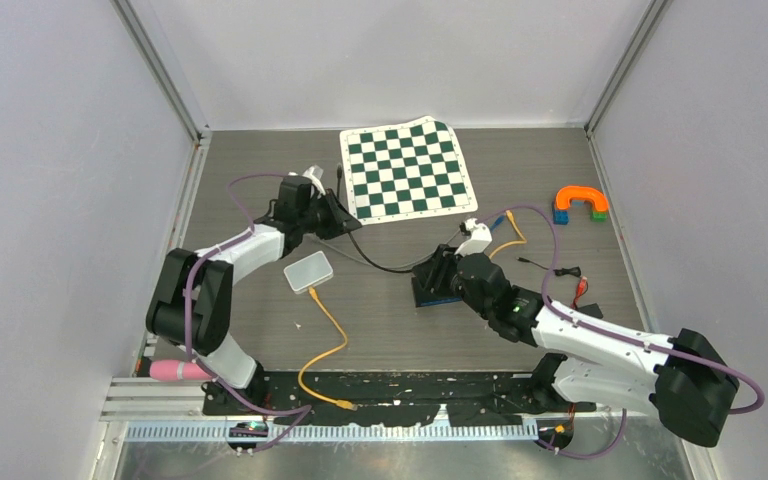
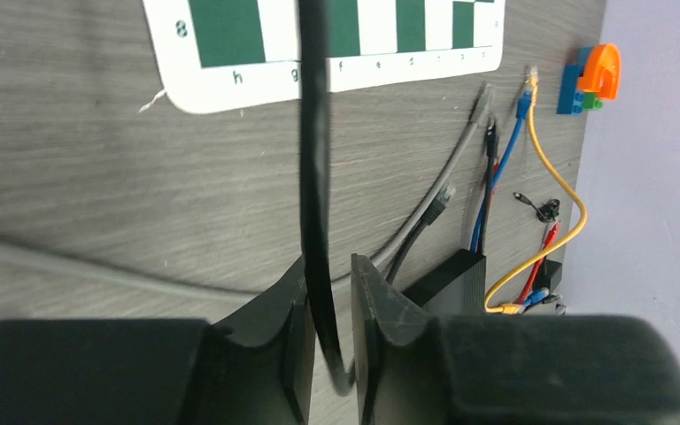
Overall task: Pull the plug from the switch port
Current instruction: Place the connector at the center of the board.
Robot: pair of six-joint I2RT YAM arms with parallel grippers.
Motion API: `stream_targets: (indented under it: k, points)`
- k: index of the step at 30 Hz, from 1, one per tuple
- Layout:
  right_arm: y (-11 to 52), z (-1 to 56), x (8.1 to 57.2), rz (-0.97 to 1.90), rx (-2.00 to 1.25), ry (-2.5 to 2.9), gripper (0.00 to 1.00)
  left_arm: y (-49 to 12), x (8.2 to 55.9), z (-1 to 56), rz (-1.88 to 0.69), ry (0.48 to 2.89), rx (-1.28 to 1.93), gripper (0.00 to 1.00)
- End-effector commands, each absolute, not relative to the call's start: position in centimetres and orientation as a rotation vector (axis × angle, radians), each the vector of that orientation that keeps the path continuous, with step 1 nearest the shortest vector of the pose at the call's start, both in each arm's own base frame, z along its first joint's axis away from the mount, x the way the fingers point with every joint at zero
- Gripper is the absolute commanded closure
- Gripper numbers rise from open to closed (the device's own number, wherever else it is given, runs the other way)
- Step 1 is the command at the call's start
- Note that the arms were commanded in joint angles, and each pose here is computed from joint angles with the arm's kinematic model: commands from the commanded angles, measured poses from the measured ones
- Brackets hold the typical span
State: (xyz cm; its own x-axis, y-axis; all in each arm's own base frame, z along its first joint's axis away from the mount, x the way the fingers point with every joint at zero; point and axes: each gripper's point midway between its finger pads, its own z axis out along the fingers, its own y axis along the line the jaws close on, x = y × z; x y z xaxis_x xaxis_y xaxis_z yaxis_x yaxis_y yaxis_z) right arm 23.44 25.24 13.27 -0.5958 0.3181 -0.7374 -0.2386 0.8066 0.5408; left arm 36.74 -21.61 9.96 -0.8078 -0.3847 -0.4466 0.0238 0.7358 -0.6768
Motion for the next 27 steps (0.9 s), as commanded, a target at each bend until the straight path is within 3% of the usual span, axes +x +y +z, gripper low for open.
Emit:
stream_targets:
  k: [1,4,7,15,20,27]
  points:
    - [26.8,14.7,24.0,0.815,0.037,2.061,0.53,-19.3,35.0,11.6,-0.734,2.369,-0.176,0.49]
    - [27.9,14.7,24.1,0.842,0.011,2.075,0.53,-17.7,33.0,11.7,-0.645,2.389,-0.143,0.45]
    - [29.4,14.2,24.1,0.876,-0.036,2.112,0.53,-15.9,31.1,11.8,-0.561,2.39,-0.129,0.34]
    - [35.6,12.7,22.7,1.089,-0.269,2.258,0.52,-9.7,28.1,13.0,-0.23,2.344,-0.138,0.15]
    - [39.9,10.8,21.5,1.266,-0.408,2.384,0.51,-6.8,26.5,12.5,-0.085,2.369,-0.206,0.12]
    - [43.8,9.6,22.0,1.442,-0.384,2.436,0.5,-6.1,25.1,11.1,-0.131,2.355,-0.25,0.11]
